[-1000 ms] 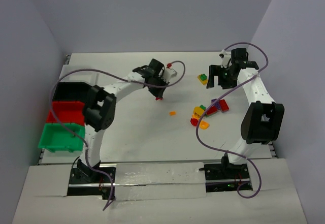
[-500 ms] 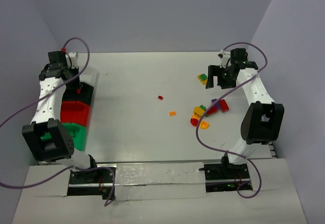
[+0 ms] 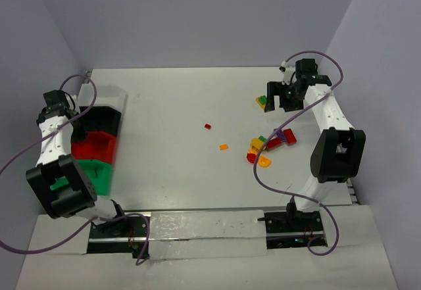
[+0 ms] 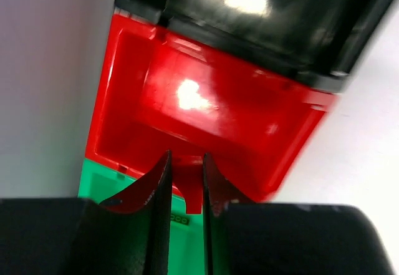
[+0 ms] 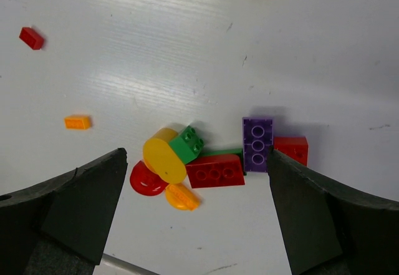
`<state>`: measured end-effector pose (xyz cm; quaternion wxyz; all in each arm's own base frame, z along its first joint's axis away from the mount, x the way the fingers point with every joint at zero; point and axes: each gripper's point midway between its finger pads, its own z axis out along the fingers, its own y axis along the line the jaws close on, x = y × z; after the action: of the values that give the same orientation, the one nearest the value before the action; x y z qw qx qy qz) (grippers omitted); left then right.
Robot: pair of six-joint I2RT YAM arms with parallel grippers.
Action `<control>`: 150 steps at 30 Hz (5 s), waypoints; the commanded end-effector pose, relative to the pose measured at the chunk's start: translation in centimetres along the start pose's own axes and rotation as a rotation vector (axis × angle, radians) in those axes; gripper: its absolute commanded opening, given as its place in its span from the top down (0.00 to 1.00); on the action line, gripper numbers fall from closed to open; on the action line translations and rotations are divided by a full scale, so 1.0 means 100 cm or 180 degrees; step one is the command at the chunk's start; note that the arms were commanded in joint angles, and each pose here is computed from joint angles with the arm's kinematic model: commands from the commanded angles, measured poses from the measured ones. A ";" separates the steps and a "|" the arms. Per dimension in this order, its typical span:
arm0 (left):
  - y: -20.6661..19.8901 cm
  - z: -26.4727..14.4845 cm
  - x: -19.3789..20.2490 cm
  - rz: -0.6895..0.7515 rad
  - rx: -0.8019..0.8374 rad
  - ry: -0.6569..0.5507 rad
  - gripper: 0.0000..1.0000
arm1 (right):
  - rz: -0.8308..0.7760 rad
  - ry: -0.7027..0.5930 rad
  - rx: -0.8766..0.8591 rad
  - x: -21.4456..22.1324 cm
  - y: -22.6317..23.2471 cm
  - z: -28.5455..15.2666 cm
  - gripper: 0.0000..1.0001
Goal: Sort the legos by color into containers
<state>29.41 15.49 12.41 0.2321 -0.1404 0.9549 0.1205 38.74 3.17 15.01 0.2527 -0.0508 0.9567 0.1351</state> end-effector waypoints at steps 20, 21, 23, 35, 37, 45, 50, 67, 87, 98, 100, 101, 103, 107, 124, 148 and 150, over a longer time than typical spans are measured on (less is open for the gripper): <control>-0.039 -0.059 -0.099 0.0391 0.0379 -0.1018 0.46 | -0.0096 -0.0140 -0.0031 -0.015 0.008 -0.009 0.00; -0.069 -0.072 -0.103 0.0582 0.0583 -0.1126 0.48 | -0.0092 -0.0145 -0.0034 -0.015 0.008 -0.010 0.00; -0.144 -0.100 -0.099 0.1024 0.1076 -0.1297 0.50 | -0.0079 -0.0166 -0.0035 -0.016 0.009 -0.011 0.00; -0.432 -0.118 -0.006 0.2555 0.2514 -0.1040 0.45 | 0.0063 -0.0082 0.0015 0.004 -0.001 -0.014 0.00; -0.455 -0.101 -0.006 0.2434 0.2510 -0.0835 0.43 | 0.0079 -0.0082 0.0050 0.007 -0.004 -0.015 0.00; -0.510 -0.054 0.013 0.2093 0.2159 -0.0524 0.43 | 0.0078 -0.0061 0.0138 0.013 -0.011 -0.015 0.00; -0.515 -0.036 0.028 0.2073 0.2087 -0.0341 0.42 | 0.0091 -0.0047 0.0133 0.016 -0.011 -0.012 0.00; -0.511 -0.007 0.059 0.2173 0.1747 -0.0193 0.47 | 0.0067 -0.0069 0.0153 0.012 -0.013 -0.013 0.00; -0.403 -0.073 -0.021 0.1791 0.1734 -0.0544 1.00 | 0.0001 -0.0137 0.0059 0.004 0.001 -0.016 0.00; -0.144 -0.068 -0.048 0.0579 0.0858 -0.0468 1.00 | -0.0126 -0.0101 -0.0002 0.000 0.018 -0.005 0.00; -0.100 -0.064 -0.047 0.0384 0.0562 -0.0530 1.00 | -0.0209 -0.0050 -0.0045 0.000 0.029 0.000 0.00; -0.081 -0.063 -0.045 0.0357 0.0439 -0.0557 0.99 | -0.0227 -0.0046 -0.0049 0.000 0.031 0.002 0.00; -0.056 -0.057 -0.039 0.0262 0.0297 -0.0522 0.98 | -0.0255 -0.0029 -0.0050 -0.001 0.034 0.004 0.00; -0.030 -0.037 -0.027 0.0190 0.0149 -0.0367 0.97 | -0.0299 0.0005 -0.0048 -0.003 0.037 0.008 0.00; -0.001 0.023 -0.015 0.0133 -0.0086 -0.0135 0.85 | -0.0345 0.0062 -0.0028 0.002 0.037 0.011 0.00; -0.136 -0.071 -0.072 0.1097 0.0894 -0.1101 0.39 | -0.0408 0.0027 0.0453 0.017 -0.002 -0.024 0.00; -0.167 -0.080 -0.072 0.1213 0.1064 -0.1156 0.40 | -0.0316 0.0068 0.0632 0.023 -0.023 -0.028 0.00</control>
<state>35.66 4.93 16.80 0.3352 0.0484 0.9385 0.0675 37.10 3.94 15.11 0.2501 -0.0966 0.9603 0.0776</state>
